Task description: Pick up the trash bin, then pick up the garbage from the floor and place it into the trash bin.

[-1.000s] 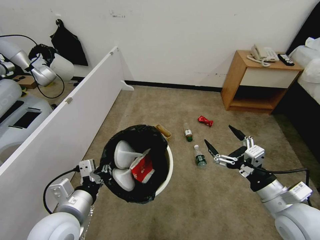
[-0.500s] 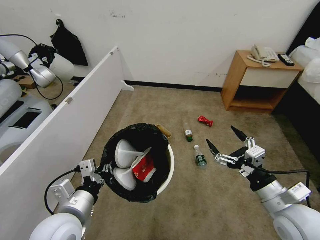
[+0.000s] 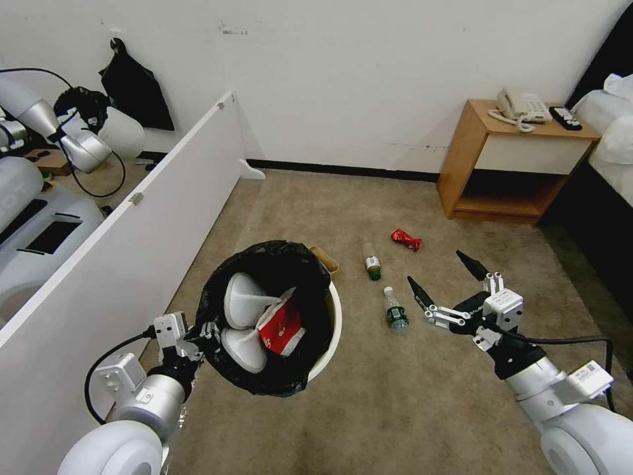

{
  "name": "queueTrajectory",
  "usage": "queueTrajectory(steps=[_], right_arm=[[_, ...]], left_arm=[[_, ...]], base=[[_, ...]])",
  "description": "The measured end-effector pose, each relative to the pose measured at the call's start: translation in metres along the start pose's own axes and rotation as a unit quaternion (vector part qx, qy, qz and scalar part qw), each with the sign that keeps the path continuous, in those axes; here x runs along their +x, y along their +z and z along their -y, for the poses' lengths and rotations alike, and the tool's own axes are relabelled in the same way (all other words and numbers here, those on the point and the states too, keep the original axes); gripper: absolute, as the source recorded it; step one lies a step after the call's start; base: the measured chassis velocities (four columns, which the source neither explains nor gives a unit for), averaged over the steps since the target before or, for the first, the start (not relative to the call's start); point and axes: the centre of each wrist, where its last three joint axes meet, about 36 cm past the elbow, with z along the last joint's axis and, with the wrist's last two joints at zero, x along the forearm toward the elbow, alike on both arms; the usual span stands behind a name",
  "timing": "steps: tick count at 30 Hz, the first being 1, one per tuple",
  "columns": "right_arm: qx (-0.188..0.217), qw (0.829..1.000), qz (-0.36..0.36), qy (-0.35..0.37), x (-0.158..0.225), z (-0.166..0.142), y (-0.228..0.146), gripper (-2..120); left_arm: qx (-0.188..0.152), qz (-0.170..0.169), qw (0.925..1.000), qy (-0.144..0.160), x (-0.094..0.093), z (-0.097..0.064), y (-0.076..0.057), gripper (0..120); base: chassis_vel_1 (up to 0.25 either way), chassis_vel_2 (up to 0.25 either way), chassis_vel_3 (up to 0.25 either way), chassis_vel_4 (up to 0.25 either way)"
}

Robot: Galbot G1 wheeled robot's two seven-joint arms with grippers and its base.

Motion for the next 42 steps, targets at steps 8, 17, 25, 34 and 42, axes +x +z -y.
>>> queueTrajectory(steps=[8,17,25,34,42], right_arm=[[-0.003,1.0,-0.003,-0.002,0.0001,-0.0006,0.0,100],[-0.006,1.0,-0.002,0.0,0.0008,-0.0014,0.0004,100],[-0.007,1.0,0.0,0.003,0.0007,-0.0011,0.0009,100],[-0.008,1.0,0.0,0.007,0.001,0.0,0.0011,100],[-0.008,1.0,0.014,0.009,0.0021,0.0003,0.0059,100]], left_arm=[[0.001,0.003,1.0,-0.006,0.0004,-0.0015,-0.0002,1],[0.004,0.0,1.0,-0.004,0.0007,0.0002,0.002,1],[0.001,-0.001,1.0,-0.006,0.0007,-0.0003,0.002,1],[0.001,-0.003,1.0,-0.007,-0.0006,-0.0005,0.0031,1],[0.0,-0.004,1.0,-0.008,-0.0012,-0.0008,0.0036,1]], base=[[0.0,0.0,0.0,0.0],[-0.083,0.098,0.081,-0.083],[-0.22,0.216,0.221,-0.226],[-0.166,0.162,0.161,-0.162],[-0.161,0.164,0.176,-0.163]])
